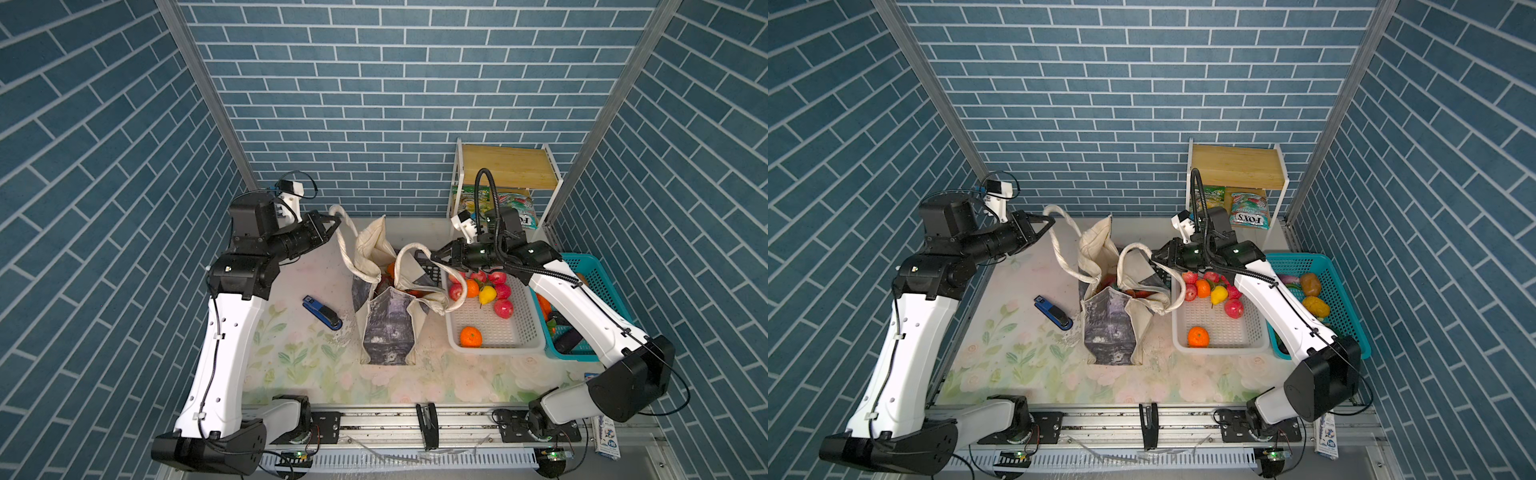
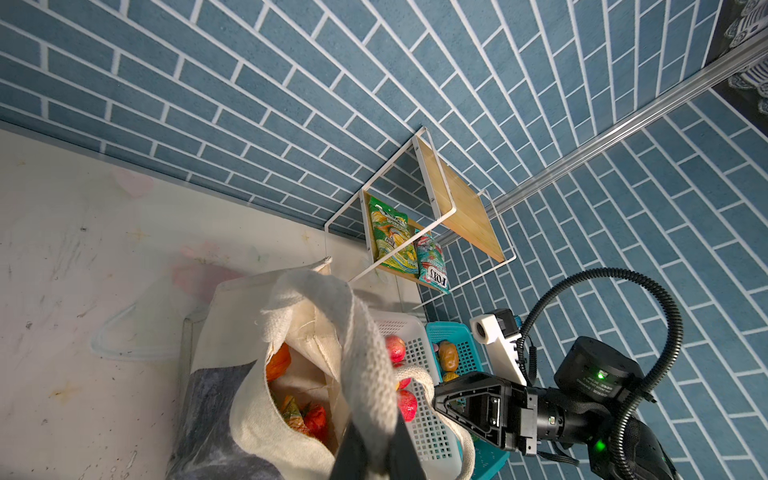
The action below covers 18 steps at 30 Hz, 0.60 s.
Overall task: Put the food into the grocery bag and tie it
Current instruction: 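Lift the right gripper's handle up toward the left gripper while the left raises its handle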
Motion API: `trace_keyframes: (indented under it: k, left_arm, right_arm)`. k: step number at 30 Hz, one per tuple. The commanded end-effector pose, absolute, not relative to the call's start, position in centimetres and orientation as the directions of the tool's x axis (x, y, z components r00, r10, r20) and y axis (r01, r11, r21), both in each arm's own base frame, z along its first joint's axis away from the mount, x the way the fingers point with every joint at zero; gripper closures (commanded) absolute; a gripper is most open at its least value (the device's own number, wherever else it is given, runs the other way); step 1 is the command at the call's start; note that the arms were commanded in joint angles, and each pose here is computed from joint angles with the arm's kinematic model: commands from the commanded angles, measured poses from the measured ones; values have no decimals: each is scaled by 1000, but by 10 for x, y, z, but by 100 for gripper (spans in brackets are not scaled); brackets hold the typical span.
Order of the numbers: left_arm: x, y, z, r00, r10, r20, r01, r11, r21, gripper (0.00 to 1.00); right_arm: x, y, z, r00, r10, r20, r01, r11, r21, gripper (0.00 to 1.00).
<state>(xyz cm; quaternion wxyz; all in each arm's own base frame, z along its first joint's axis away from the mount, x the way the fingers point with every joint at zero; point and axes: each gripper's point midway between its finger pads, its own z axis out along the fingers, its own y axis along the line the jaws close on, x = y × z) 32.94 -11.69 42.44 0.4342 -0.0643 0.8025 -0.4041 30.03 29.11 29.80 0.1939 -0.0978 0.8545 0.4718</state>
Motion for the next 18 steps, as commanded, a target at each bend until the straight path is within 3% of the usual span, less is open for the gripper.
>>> trace_keyframes:
  k: [1,8,14,18]
  left_arm:
    - [323,-118,425,-614,-435,-658,262,674,-691,97]
    - [324,-118,425,-612,-436,-660,261,676,-689,97]
    - [324,-118,428,-610,-434,-663,267,676,-687,97]
    - [323,-118,431,-607,-431,-667,272,676,-685,97]
  right_arm:
    - [289,295,299,-909,-24,-416,-370,505,780,71]
    - [294,293,286,-914,-24,-406,-354,541,763,68]
    - [298,293,284,-910,-31,-413,-357,566,744,76]
    - [297,297,281,-910,-53,-411,-364,576,732,71]
